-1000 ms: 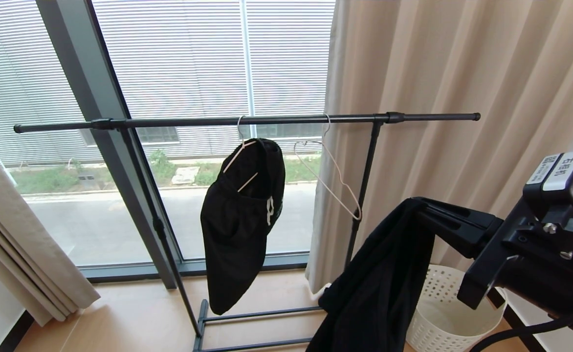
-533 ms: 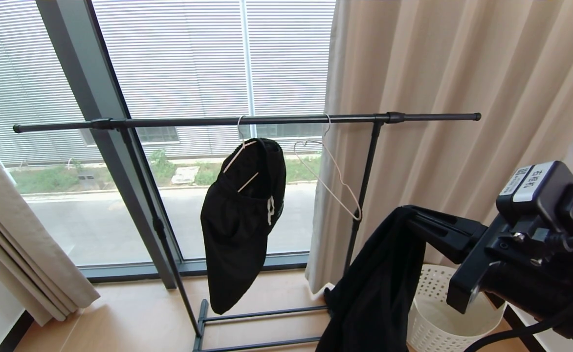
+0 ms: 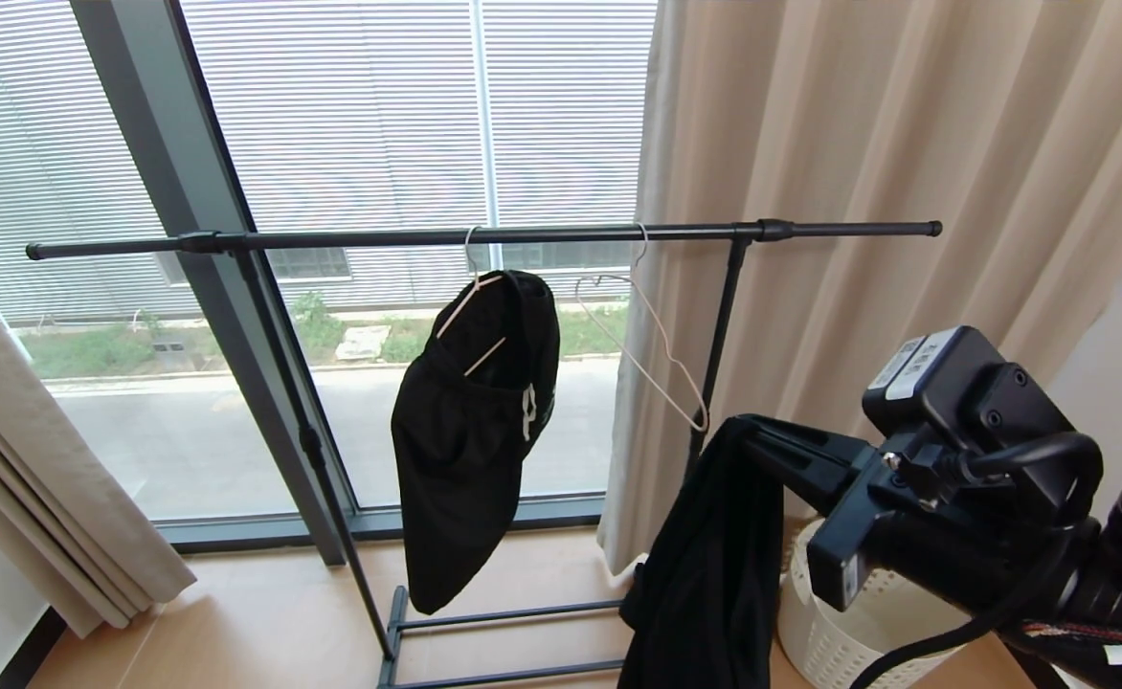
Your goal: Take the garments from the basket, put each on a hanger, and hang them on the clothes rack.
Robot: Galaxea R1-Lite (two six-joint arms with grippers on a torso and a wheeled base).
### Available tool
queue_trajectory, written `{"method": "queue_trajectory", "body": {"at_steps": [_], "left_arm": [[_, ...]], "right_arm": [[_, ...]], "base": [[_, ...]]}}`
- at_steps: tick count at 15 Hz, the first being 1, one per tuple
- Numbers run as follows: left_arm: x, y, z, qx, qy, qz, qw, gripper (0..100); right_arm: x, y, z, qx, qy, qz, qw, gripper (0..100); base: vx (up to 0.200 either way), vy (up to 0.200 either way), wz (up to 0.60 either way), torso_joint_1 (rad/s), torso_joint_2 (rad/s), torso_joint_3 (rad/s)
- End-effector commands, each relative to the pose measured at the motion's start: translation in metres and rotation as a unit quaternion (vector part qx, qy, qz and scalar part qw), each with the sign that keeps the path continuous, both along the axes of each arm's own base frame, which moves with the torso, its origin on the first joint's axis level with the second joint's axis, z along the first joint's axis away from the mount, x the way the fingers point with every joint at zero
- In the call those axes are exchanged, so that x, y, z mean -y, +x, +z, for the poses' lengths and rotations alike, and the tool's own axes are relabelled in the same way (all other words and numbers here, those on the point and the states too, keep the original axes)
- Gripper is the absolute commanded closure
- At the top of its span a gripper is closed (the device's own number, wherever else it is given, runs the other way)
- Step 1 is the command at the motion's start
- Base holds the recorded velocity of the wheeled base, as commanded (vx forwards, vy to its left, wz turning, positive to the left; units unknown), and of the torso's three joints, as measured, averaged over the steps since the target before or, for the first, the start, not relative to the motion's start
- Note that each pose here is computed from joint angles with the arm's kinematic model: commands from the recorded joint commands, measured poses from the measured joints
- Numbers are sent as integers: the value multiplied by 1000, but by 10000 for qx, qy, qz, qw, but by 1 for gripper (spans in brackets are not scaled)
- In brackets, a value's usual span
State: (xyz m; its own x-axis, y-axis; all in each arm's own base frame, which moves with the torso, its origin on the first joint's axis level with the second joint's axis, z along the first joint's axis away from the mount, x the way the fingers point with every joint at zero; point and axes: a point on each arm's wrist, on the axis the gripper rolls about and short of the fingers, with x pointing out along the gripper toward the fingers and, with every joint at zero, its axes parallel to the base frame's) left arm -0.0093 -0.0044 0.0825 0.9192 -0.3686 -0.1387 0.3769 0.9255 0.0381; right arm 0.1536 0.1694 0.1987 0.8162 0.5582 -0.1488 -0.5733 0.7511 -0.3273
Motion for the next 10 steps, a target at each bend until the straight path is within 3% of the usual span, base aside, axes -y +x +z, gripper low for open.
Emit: {"method": "queue_trajectory", "body": {"at_steps": [1, 3, 4, 6, 7, 8, 10], "left_arm": [[2, 11, 0, -670, 104, -298, 9973, 0], [5, 24, -1, -1472, 243, -500, 9875, 0], [7, 33, -4, -2093, 348, -510, 9759, 0], [9, 41, -6, -2549, 412, -457, 9650, 0], [10, 50, -1, -2772, 303, -311, 9598, 0], [12, 70, 14, -3036, -18, -12, 9528, 0], [19, 102, 28, -3421, -223, 136, 9393, 0]], "right_arm": [[-10, 7, 4, -73, 116, 3, 9999, 100], [-32, 16, 14, -326, 490, 28, 9983, 100], [-53, 30, 20, -599, 731, -140, 9954, 100], [-84, 58, 22, -746, 640, -618, 9932, 100], [-94, 71, 22, -767, 510, -900, 9917, 100], [-103, 88, 20, -839, 290, -1297, 9876, 100], [-112, 97, 4, -1122, 224, -1492, 9822, 100]], "base": [[0, 0, 0, 0, 0, 0], [0, 0, 0, 0, 0, 0], [0, 0, 0, 0, 0, 0], [0, 0, 0, 0, 0, 0], [0, 0, 0, 0, 0, 0], [0, 0, 0, 0, 0, 0], [0, 0, 0, 0, 0, 0]]}}
